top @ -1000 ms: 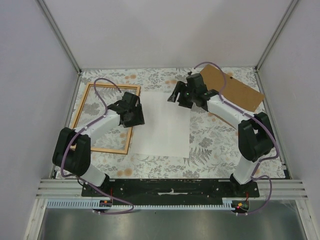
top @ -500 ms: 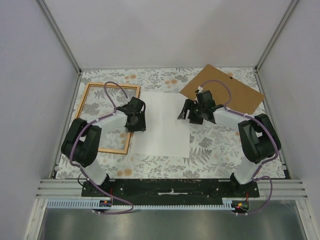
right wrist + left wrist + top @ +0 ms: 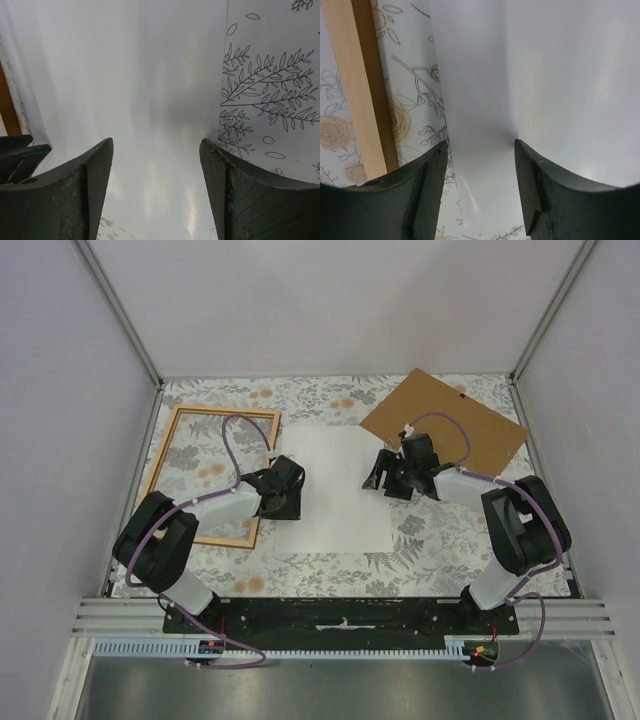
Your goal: Put the photo into the frame
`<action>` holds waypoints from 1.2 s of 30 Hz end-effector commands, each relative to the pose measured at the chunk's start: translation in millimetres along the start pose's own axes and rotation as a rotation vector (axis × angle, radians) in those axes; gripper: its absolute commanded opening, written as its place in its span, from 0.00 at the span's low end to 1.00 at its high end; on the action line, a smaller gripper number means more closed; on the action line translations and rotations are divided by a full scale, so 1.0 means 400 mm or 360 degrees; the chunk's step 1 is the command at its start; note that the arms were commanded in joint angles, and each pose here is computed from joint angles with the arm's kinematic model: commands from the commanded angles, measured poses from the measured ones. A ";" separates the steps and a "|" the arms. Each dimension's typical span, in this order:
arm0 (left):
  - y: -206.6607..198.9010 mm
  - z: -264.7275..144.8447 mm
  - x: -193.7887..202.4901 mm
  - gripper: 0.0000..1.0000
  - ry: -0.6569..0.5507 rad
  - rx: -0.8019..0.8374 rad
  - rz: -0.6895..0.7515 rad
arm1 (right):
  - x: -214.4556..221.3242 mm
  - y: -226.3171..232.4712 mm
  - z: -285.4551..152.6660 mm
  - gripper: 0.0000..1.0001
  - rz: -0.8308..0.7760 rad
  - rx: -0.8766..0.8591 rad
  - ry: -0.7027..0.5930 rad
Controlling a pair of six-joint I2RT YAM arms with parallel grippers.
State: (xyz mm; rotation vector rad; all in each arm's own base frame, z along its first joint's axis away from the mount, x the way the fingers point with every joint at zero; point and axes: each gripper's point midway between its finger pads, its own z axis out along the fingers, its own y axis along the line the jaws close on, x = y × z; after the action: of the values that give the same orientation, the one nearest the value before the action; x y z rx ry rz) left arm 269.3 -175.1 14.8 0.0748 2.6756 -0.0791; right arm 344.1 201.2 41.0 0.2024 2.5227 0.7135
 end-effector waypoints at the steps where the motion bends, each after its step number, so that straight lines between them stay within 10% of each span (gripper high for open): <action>1: 0.027 -0.008 0.160 0.62 0.0275 -0.0019 -0.0054 | 0.056 0.005 -0.026 0.78 0.0021 -0.0047 -0.0002; 13: 0.011 -0.096 0.197 0.62 0.0240 0.0124 -0.0129 | 0.310 -0.065 -0.105 0.78 0.0064 0.0056 0.0166; 20: -0.070 -0.135 -0.002 0.63 0.0004 0.0179 -0.0035 | 0.241 -0.038 -0.177 0.78 -0.0042 0.0104 0.0052; 36: -0.036 -0.024 -0.055 0.67 -0.0006 -0.0027 0.0108 | 0.121 -0.044 -0.179 0.90 -0.0092 0.0023 -0.0138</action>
State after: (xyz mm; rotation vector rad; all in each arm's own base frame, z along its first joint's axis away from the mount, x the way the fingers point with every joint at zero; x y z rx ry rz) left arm 262.6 -192.4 20.3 0.1194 2.7332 -0.0537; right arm 240.9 158.5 51.5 0.2060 2.5171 0.6035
